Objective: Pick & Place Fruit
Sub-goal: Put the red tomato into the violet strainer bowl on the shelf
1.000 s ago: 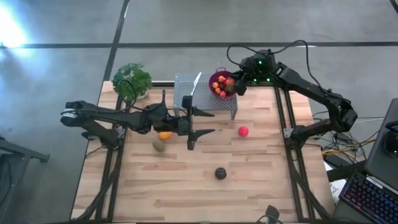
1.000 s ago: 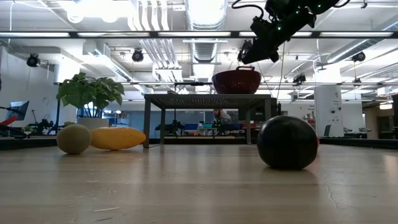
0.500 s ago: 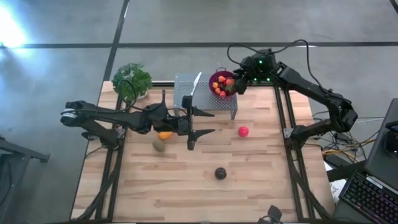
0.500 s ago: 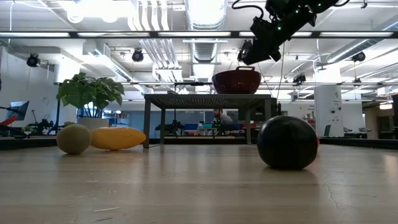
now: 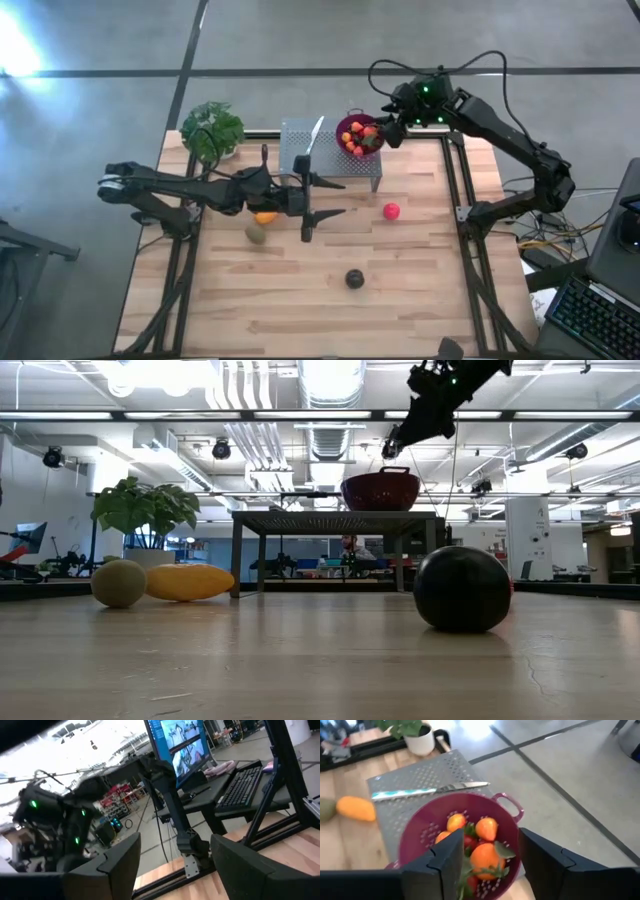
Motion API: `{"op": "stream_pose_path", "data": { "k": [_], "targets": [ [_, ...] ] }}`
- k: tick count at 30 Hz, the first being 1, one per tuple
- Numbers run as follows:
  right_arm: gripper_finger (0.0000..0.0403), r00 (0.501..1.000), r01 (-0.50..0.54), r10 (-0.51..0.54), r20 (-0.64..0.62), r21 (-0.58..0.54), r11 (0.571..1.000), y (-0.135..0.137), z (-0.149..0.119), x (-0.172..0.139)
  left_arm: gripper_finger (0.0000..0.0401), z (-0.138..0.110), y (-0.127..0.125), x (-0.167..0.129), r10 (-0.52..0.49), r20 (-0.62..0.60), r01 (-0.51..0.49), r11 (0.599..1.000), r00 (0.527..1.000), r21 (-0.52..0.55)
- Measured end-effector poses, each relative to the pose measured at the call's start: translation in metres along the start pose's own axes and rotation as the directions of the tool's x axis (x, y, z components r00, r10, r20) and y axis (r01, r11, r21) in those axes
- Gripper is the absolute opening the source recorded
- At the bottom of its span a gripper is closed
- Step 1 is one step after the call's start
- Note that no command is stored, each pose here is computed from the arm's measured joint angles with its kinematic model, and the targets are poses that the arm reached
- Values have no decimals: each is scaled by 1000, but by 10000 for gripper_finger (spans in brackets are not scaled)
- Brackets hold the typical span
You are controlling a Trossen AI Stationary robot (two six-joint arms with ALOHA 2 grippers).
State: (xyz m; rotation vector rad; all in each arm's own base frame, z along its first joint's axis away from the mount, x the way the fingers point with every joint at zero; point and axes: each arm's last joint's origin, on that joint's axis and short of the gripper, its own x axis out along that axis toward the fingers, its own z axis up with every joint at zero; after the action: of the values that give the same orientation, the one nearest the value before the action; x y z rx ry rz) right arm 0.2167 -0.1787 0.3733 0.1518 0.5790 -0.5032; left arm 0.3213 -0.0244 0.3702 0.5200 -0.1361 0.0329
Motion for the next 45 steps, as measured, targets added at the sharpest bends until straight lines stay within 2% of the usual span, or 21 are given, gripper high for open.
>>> {"op": "stream_pose_path", "data": {
  "k": [5,9,14,24,30,36,45],
  "targets": [
    [201,997,-44,42,-57,-41,998,14,8,-16,245,-4,-1,0,7,-58,-8,1000,998,-6],
    [209,988,-95,87,-124,-59,994,29,6,-29,245,-8,-2,-2,27,-125,-27,1000,992,-2],
    [208,970,-146,135,-204,-38,989,47,-10,-47,245,-11,-2,-6,20,-198,-25,999,980,-20],
    [215,969,-111,107,-224,-5,994,73,-52,-79,245,-19,-4,-10,16,-299,-22,1000,954,-17],
    [236,966,-141,145,-216,36,989,84,-90,-71,245,-19,-3,-10,17,-302,-23,1000,953,-16],
    [268,956,-167,169,-241,30,986,91,-124,-51,245,-20,-2,-10,21,-304,-27,1000,952,-16],
    [314,942,-130,126,-313,7,991,93,-162,-22,245,-21,-1,-10,23,-305,-29,999,952,-15]
  ]
}}
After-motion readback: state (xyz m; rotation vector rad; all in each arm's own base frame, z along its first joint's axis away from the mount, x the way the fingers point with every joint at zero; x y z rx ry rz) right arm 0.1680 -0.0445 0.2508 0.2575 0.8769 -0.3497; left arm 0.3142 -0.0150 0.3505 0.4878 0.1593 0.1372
